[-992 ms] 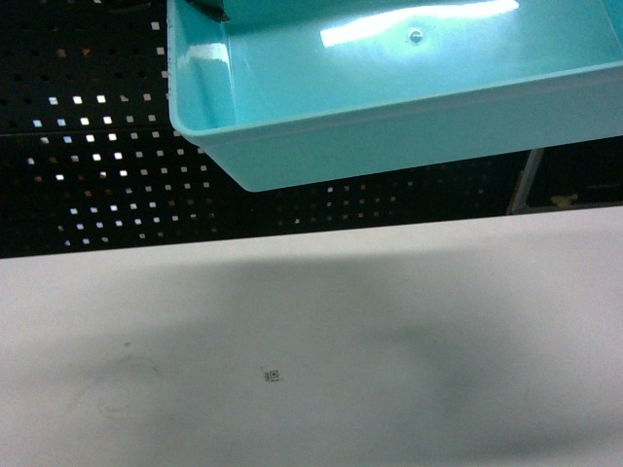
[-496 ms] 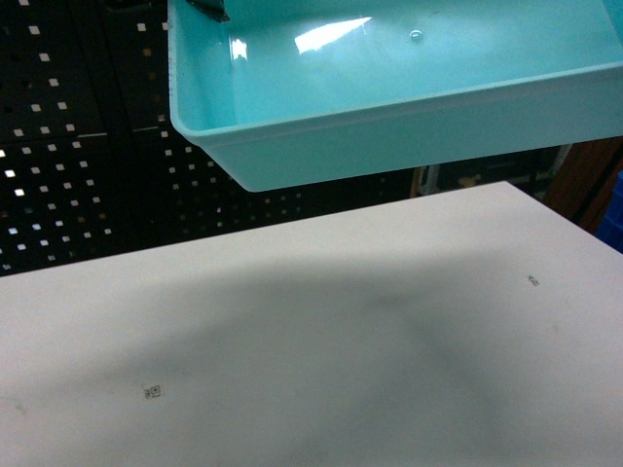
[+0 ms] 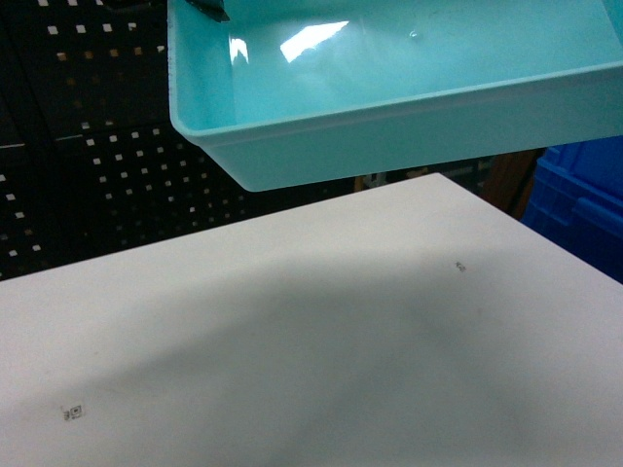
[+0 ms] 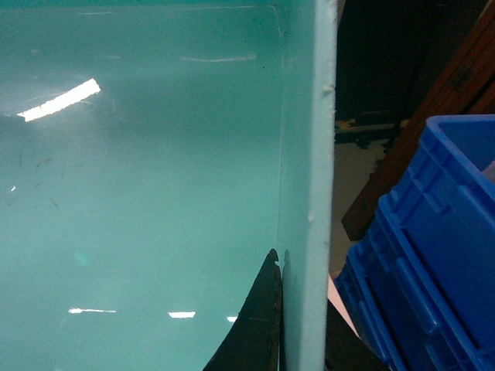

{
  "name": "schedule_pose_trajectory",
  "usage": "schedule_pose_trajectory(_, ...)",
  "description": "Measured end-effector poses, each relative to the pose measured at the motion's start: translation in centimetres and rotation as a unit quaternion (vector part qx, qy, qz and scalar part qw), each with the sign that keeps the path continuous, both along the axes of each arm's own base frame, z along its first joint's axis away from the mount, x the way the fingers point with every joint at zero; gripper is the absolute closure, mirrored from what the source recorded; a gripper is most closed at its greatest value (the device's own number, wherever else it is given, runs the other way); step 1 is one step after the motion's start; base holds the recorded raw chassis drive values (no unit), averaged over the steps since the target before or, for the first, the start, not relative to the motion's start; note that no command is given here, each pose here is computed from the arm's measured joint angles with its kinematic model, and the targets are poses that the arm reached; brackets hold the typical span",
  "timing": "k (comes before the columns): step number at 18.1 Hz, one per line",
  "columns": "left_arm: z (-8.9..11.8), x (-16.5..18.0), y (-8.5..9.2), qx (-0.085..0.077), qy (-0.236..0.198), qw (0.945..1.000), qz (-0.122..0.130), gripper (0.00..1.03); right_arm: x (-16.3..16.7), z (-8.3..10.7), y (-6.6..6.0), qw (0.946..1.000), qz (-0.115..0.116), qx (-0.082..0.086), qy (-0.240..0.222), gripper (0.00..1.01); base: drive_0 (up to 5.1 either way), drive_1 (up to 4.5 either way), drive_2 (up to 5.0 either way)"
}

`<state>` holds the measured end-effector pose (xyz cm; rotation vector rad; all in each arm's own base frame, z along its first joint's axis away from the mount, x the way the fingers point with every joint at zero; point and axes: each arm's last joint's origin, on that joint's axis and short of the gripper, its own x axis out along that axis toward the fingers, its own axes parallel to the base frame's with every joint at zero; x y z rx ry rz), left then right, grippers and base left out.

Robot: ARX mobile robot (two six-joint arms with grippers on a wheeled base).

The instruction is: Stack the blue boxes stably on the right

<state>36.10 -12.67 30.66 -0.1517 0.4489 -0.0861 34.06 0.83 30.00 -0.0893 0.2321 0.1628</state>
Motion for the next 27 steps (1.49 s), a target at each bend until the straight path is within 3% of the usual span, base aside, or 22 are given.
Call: schedule_pose_trajectory(27,0.00,0.00,0.00,0.000,0.000,1.0000,0.000,0.97,0.00,0.00,0.00,1.0000,0.000,0.000,0.000,0.99,-1.5,-1.54,-1.5)
